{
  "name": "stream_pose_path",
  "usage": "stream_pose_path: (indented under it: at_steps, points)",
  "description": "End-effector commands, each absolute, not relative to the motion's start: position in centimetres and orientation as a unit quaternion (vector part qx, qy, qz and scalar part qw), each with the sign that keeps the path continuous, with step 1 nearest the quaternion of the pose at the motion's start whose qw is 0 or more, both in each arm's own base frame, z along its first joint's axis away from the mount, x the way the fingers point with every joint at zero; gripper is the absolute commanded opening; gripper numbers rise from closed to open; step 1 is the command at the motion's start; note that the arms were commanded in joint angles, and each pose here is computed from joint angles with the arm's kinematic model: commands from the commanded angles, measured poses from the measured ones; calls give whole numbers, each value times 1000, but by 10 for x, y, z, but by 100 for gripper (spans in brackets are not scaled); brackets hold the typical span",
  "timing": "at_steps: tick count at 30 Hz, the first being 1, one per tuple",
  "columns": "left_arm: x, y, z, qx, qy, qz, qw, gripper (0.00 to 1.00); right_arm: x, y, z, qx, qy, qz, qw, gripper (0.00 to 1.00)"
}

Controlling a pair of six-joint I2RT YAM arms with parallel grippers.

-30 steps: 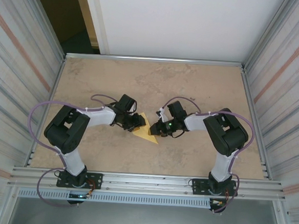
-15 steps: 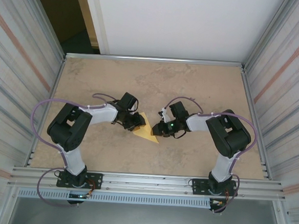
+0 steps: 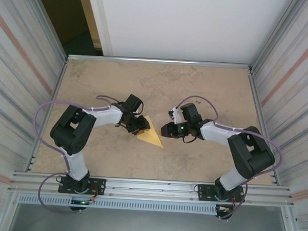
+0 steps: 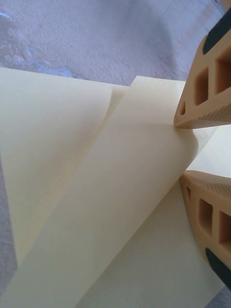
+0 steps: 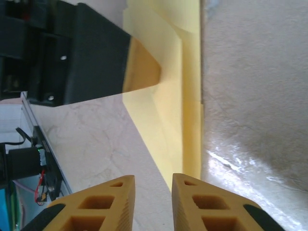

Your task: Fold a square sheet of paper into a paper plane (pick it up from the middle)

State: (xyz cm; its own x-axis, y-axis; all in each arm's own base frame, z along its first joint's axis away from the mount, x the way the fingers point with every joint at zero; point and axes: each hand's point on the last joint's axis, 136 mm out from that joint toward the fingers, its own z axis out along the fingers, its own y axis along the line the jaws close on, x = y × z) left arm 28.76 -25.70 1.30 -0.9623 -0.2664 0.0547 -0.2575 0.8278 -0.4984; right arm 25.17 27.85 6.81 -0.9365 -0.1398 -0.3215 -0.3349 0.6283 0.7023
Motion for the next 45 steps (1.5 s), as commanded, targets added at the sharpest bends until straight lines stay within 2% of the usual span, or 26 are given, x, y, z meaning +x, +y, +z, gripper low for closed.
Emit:
stream_pose_path:
  at_steps: [1,10,40,45]
  points:
    - [233,-196,-60,-174,978,-91,-70,32,239,281,62,-145,906,384,108,22]
    - [225,-188,-72,-172,980,-61,-85,33,229,302,48,-171,904,384,73,13]
    - [210,-174,-96,-169,979,-14,-114,31,232,294,19,-160,921,352,45,12]
    - [206,-173,-103,-165,978,-9,-126,33,232,292,15,-157,923,348,42,12]
